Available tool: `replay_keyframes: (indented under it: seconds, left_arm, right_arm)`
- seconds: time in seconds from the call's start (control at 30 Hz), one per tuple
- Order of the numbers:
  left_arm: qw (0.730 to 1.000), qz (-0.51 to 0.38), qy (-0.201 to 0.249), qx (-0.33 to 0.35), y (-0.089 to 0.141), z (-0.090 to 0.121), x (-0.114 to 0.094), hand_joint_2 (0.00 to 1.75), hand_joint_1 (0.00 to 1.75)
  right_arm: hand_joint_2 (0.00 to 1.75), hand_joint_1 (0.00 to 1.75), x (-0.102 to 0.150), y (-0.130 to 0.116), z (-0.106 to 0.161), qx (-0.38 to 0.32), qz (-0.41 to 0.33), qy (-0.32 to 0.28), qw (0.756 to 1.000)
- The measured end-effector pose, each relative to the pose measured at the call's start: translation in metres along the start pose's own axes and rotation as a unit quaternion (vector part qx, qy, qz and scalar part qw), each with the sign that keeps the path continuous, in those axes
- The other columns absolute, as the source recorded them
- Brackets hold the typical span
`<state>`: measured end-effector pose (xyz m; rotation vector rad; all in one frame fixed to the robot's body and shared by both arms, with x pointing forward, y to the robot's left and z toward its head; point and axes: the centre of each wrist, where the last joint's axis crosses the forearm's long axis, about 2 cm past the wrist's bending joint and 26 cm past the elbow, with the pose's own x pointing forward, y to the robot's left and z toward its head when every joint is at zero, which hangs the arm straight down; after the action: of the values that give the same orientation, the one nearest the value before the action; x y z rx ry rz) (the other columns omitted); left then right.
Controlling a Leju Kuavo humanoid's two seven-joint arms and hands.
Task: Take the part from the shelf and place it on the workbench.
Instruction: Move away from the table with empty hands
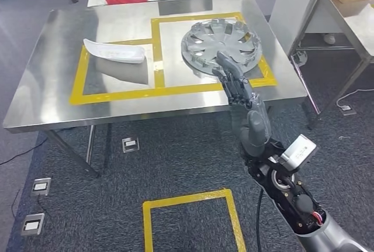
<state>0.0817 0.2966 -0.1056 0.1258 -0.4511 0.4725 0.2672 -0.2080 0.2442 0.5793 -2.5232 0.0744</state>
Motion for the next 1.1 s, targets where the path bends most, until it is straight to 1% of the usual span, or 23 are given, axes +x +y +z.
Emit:
replay_keyframes:
  seconds: [0.67,1.1]
  left_arm:
    - [1.0,0.002,-0.001,-0.001,0.003,-0.001,0.002,0.0,0.0]
    - [1.0,0.01,0.003,0.003,0.004,0.0,-0.001,0.0,0.0]
  right_arm:
    - [0.0,0.0,0.0,-0.003,-0.002,-0.009,0.01,0.004,1.0]
    - [0.0,0.0,0.003,-0.019,-0.002,-0.04,0.038,0.005,0.998]
